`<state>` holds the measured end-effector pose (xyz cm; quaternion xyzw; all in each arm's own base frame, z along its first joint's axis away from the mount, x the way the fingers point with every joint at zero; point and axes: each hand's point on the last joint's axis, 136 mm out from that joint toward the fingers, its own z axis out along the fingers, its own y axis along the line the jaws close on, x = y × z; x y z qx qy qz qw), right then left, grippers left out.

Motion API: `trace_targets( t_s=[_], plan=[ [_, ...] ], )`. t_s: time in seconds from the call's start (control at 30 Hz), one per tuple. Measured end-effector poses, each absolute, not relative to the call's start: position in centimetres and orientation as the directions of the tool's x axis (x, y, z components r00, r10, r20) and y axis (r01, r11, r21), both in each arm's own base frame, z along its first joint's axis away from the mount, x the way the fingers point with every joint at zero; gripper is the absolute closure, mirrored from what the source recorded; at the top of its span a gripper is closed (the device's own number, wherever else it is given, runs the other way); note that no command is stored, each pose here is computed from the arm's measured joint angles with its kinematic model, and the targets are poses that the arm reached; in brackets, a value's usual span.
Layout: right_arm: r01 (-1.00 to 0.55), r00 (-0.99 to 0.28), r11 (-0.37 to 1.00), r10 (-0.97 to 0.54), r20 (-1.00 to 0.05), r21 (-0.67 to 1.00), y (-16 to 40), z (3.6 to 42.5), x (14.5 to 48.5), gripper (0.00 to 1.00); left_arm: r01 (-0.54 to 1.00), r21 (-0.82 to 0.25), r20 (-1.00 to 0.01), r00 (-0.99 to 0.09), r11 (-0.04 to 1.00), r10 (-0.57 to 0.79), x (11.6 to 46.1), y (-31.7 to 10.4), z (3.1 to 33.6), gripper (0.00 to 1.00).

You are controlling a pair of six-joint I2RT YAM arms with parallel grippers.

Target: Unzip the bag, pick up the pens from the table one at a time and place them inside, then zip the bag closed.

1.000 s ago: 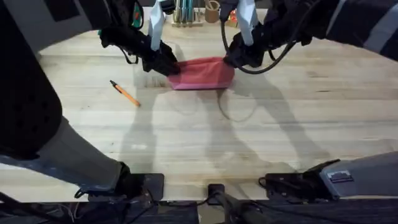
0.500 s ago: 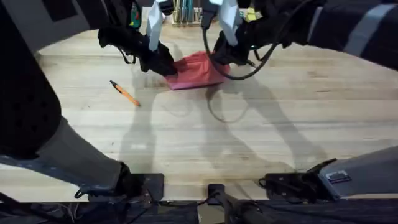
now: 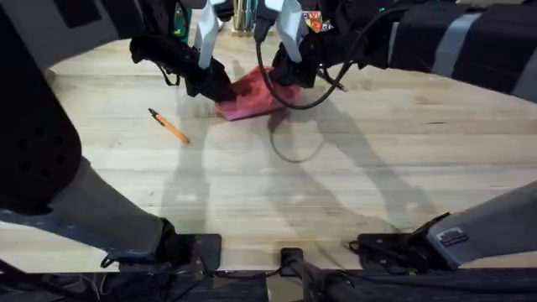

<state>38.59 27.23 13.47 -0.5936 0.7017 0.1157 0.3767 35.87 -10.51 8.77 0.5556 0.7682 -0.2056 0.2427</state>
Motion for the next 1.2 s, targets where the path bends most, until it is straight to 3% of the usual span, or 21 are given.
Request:
trace_targets(
  t_s=[0.97, 1.2],
  plan=[
    [-0.945, 0.051, 0.214, -0.649, -0.759, -0.246, 31.0, 15.9, 37.1, 0.969, 0.950, -0.052, -0.572, -0.281, 0.308, 0.771, 35.6, -9.9, 8.4, 0.959],
    [-0.950, 0.050, 0.206, -0.638, -0.768, -0.233, 31.2, 16.0, 36.8, 0.923, 0.950, -0.053, -0.572, -0.282, 0.308, 0.770, 35.6, -9.9, 8.4, 0.959]
  ],
)
